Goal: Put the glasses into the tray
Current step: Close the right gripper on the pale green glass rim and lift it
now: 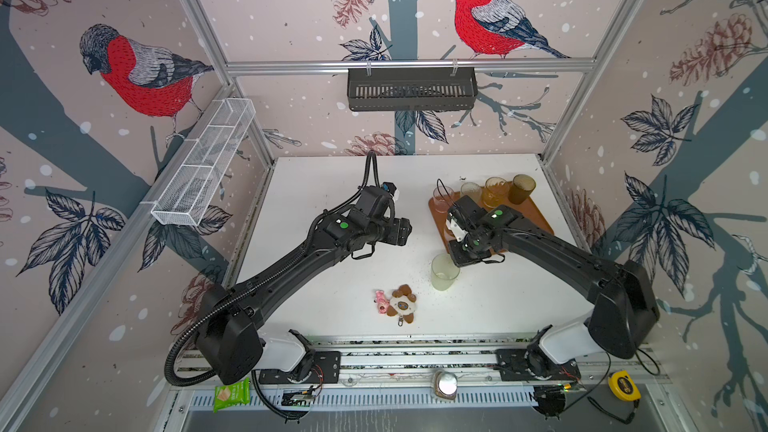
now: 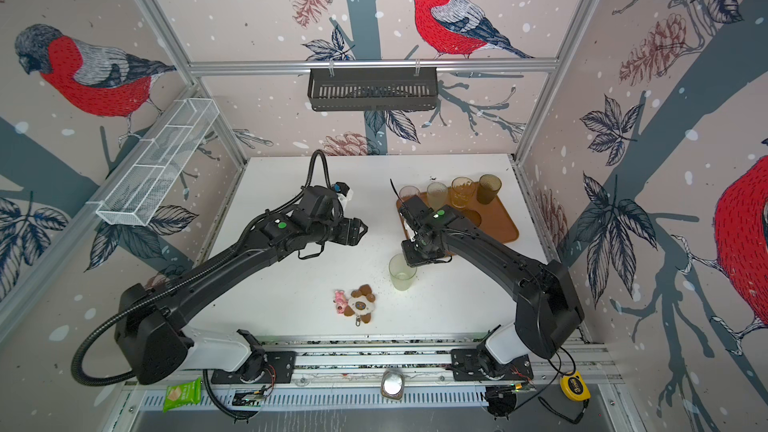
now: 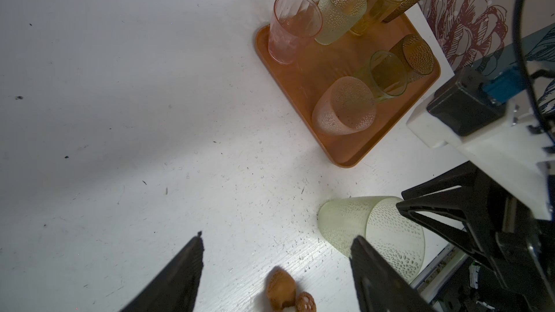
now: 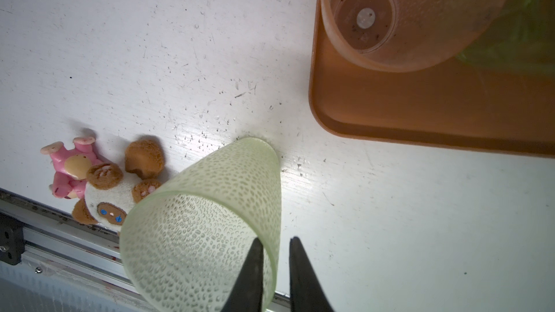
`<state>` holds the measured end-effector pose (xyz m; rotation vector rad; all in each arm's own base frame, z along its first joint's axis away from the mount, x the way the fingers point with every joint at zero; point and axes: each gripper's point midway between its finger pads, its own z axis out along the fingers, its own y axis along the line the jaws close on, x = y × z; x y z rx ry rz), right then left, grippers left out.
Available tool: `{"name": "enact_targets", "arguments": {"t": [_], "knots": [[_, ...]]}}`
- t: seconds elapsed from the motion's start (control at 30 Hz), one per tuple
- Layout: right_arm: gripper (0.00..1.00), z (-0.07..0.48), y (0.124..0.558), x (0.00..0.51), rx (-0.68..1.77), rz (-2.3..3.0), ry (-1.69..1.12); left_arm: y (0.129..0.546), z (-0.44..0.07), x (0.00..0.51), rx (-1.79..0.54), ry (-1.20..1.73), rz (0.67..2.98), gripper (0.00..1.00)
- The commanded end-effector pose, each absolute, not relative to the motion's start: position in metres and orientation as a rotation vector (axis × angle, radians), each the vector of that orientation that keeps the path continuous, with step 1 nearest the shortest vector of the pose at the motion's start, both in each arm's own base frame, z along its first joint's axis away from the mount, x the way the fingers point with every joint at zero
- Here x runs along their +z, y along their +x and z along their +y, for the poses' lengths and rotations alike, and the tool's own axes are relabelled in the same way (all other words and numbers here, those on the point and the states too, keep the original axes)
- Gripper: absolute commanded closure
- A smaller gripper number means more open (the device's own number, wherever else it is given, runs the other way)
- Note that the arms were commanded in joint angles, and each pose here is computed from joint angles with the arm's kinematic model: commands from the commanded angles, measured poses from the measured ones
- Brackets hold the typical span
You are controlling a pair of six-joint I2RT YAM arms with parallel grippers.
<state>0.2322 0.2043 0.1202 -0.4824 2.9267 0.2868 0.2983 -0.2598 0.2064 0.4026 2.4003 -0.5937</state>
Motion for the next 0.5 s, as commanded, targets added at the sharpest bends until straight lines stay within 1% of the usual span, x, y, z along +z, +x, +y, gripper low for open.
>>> {"name": "enact_targets", "arguments": {"t": [0.0, 0.47], "knots": [[0.83, 0.1998, 0.2323, 0.1184, 0.248, 2.931, -0.503, 0.3041, -0.2620, 0.2134, -0.598, 0.414, 2.363, 0.22], [0.90, 0.1951, 0.2331, 0.1224, 0.235, 2.922, -0.490, 0.3060, -0.2621, 0.2158, -0.600, 0.414, 2.354, 0.22]]}}
